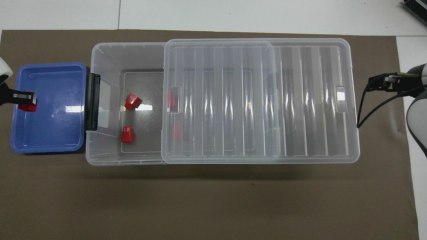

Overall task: Place red block in blue tray from box
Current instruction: 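Open the left gripper to release the red block in the tray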

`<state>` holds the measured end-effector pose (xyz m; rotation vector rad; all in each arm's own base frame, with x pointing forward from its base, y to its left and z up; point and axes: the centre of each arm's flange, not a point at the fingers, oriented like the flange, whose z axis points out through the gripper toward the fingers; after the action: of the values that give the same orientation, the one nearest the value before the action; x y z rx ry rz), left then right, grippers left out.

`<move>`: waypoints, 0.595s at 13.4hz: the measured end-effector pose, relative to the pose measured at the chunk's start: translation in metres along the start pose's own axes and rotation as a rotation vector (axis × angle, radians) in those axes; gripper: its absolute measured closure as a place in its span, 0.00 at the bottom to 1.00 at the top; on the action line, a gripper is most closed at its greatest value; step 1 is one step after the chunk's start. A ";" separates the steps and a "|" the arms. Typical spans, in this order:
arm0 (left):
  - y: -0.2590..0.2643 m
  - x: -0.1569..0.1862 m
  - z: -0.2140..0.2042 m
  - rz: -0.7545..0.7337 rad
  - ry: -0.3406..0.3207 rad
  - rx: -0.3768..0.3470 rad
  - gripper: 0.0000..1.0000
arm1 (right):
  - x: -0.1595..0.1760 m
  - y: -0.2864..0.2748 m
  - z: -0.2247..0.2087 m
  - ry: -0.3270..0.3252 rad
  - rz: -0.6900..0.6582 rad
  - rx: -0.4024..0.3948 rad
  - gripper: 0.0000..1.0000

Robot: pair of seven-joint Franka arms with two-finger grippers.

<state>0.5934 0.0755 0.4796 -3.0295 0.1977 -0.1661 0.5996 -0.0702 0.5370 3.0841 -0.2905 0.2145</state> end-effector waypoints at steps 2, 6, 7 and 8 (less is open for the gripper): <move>-0.012 -0.010 0.032 0.002 0.038 0.008 0.66 | 0.003 0.016 0.023 0.023 -0.002 0.000 0.09; -0.037 -0.019 0.049 -0.033 0.089 -0.056 0.66 | -0.001 0.012 0.053 -0.003 -0.010 0.002 0.34; -0.040 -0.018 0.055 -0.031 0.094 -0.058 0.66 | -0.003 0.011 0.058 -0.007 -0.012 0.003 0.45; -0.040 -0.016 0.064 -0.029 0.098 -0.057 0.66 | -0.005 0.011 0.063 -0.011 -0.013 0.003 0.59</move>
<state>0.5897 0.1228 0.4189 -3.0846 0.1685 -0.3164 0.6012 -0.0830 0.4741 3.0900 -0.2705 0.1971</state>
